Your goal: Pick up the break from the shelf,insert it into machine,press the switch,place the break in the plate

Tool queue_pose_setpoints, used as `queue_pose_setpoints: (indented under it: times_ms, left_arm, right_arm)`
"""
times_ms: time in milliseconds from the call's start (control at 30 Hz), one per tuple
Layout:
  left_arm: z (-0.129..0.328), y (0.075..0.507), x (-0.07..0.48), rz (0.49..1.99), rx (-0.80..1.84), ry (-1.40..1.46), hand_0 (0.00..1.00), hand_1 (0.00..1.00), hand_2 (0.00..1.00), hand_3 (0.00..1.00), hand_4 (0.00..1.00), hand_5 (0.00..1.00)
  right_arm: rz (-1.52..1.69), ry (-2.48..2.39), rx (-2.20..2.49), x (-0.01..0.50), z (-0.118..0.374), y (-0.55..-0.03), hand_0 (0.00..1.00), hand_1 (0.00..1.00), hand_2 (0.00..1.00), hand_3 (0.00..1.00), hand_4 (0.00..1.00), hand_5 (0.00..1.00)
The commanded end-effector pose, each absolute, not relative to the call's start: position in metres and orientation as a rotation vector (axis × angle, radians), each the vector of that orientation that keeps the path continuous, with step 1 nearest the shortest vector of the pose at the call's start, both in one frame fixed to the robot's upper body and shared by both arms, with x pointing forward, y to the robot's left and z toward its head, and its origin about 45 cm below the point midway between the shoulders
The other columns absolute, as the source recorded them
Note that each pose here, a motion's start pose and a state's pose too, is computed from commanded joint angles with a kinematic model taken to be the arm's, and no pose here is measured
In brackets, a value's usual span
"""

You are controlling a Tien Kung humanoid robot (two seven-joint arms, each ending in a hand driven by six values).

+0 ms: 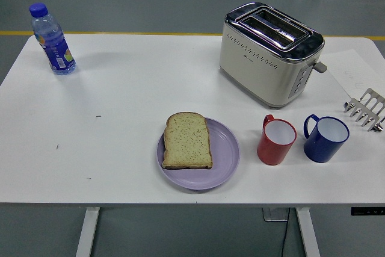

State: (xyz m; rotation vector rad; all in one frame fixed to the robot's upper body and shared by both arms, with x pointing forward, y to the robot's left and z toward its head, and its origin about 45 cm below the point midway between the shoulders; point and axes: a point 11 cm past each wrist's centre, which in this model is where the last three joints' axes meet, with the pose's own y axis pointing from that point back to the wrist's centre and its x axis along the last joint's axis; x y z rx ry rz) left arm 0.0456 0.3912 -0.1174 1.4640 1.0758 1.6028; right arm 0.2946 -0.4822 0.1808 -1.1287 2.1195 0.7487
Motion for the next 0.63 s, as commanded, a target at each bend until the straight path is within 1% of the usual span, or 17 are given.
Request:
queue_pose_setpoints:
  times_ms: [100,633]
  left_arm:
    - [-0.1175,0.3910,0.0452,1.601,1.465,1.077,0.650,0.611,0.652,0.599,0.413,0.872]
    - [-0.1175,0.3912,0.0447,1.610,1.460,1.083,0.651,0.610,0.651,0.600,0.414,0.870]
  right_arm:
    - [0.746,2.119,-1.127,0.2946,0.1815,-0.4828,0.704,0.648,0.697,0.614,0.459,0.185]
    - [0.749,2.108,-1.123,0.2963,0.1833,-0.4823,0.701,0.646,0.695,0.613,0.453,0.180]
